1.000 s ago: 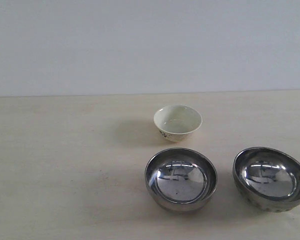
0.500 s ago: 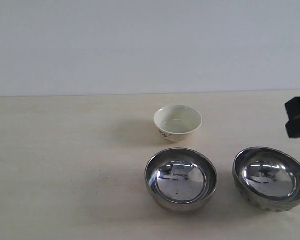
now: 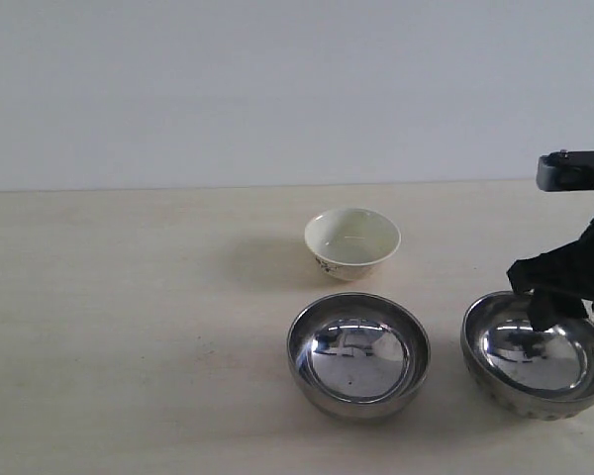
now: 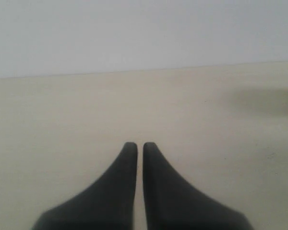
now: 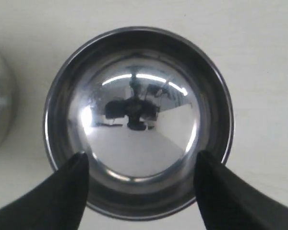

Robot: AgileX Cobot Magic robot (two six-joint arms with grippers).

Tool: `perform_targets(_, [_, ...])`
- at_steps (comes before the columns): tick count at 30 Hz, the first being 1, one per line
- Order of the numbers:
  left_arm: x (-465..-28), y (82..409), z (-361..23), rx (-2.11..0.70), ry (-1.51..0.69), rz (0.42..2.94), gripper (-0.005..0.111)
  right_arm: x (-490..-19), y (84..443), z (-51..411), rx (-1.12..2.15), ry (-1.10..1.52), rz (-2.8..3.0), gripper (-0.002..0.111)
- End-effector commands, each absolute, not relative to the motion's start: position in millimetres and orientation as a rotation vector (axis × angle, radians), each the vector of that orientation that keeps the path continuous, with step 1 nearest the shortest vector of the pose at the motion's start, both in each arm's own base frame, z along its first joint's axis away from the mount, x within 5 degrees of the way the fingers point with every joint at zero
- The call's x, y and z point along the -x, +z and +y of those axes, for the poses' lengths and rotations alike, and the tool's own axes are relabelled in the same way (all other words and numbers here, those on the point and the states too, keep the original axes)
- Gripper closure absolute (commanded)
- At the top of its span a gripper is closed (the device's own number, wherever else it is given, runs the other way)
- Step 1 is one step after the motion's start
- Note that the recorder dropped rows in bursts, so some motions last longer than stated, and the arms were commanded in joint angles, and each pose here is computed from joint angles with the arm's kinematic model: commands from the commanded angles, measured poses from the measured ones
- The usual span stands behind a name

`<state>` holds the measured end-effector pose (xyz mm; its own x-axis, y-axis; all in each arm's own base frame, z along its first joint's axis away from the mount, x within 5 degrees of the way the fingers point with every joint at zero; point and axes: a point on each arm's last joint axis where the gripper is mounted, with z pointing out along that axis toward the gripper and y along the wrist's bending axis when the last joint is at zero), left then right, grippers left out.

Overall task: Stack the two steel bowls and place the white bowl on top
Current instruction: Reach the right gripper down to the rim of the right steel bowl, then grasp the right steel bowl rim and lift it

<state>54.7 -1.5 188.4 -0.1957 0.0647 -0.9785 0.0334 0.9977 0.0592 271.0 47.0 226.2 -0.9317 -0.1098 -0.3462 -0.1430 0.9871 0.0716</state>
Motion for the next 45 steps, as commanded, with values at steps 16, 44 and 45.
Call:
perform_targets(16, [-55, 187, -2, -0.068, 0.025, 1.767, 0.103, -299, 170, 34, 0.075, -0.119, 2.866, 0.051])
perform_targets(44, [-55, 187, -2, -0.068, 0.025, 1.767, 0.103, -314, 131, 39, 0.117, -0.094, 2.87, 0.07])
perform_targets(45, [-55, 187, -2, -0.068, 0.025, 1.767, 0.103, -314, 131, 39, 0.125, -0.095, 2.87, 0.078])
